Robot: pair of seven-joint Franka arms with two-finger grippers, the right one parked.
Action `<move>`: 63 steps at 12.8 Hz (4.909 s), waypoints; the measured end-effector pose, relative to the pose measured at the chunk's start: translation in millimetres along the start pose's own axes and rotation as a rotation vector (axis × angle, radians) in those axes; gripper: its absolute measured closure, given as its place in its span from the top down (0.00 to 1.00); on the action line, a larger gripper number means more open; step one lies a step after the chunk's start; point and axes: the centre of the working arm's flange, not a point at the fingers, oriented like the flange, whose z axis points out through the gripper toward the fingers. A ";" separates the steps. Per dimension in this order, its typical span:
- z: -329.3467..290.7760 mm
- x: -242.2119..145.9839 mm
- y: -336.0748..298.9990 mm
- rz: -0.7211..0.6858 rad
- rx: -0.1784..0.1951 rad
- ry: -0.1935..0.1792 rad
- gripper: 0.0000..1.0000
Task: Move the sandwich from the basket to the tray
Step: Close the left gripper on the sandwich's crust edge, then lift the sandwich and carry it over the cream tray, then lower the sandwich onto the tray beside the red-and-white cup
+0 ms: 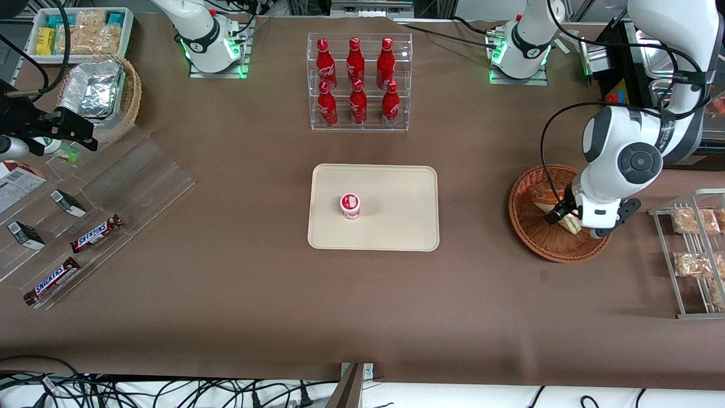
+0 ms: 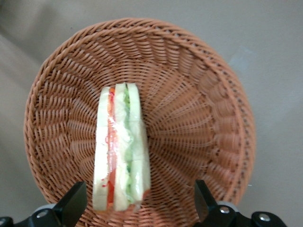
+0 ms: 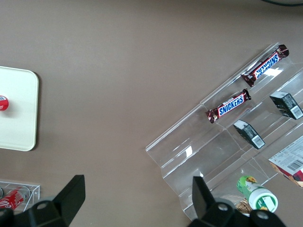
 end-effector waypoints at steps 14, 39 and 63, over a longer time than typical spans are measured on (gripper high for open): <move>29.5 -13.5 -18.9 -0.057 0.015 0.027 1.00; -84.6 -74.1 52.7 0.394 0.087 0.011 0.38; -52.8 -283.8 261.5 0.621 -0.077 0.021 0.38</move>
